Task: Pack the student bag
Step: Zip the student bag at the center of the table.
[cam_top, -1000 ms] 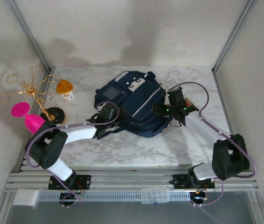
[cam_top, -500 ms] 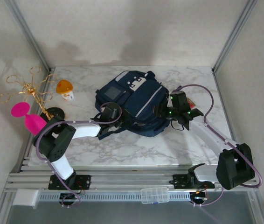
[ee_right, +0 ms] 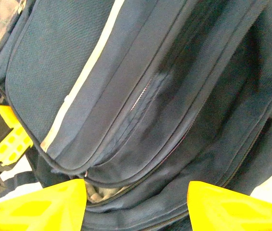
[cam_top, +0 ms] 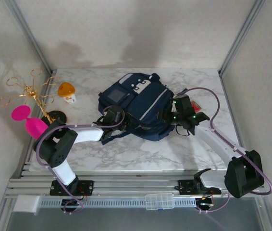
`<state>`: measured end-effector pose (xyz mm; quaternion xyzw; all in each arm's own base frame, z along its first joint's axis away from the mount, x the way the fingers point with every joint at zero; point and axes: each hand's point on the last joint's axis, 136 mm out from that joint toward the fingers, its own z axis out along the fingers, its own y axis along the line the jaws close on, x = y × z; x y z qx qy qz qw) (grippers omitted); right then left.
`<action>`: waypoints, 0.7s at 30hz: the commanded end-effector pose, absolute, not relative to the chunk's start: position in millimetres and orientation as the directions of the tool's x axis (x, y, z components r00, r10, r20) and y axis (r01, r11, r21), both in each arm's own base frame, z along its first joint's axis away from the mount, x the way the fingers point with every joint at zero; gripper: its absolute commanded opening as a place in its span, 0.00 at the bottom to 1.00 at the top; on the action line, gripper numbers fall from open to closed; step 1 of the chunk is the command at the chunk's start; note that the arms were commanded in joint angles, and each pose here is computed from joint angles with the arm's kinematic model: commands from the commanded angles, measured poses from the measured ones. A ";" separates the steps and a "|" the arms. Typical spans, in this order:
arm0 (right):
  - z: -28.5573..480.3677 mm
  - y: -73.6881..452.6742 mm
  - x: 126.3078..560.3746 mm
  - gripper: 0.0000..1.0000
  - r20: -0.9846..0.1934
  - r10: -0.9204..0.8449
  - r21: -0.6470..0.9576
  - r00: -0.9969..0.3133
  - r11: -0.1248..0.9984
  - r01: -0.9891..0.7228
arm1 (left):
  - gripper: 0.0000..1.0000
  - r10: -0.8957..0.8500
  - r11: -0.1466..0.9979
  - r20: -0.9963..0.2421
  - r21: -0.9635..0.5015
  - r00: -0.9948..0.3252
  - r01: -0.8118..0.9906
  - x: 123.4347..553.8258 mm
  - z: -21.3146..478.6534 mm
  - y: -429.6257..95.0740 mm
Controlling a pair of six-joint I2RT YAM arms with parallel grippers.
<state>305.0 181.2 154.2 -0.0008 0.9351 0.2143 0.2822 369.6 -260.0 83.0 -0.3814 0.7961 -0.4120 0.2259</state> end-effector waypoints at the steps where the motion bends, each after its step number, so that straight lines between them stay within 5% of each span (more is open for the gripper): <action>1: 169.3 194.7 294.0 0.57 -0.520 0.148 0.398 -0.841 0.913 -0.085 | 0.00 -0.804 0.288 -0.022 -0.888 -0.594 -0.357 371.2 129.2 -268.6; 11: 158.3 281.3 263.9 0.42 -0.484 0.206 0.424 -0.850 0.905 -0.022 | 0.00 -0.806 0.234 0.014 -0.910 -0.591 -0.341 366.8 156.5 -273.8; 21: 122.9 311.2 280.3 0.39 -0.506 0.346 0.408 -0.790 0.903 0.134 | 0.00 -0.810 0.210 0.031 -0.918 -0.586 -0.338 358.5 160.8 -271.2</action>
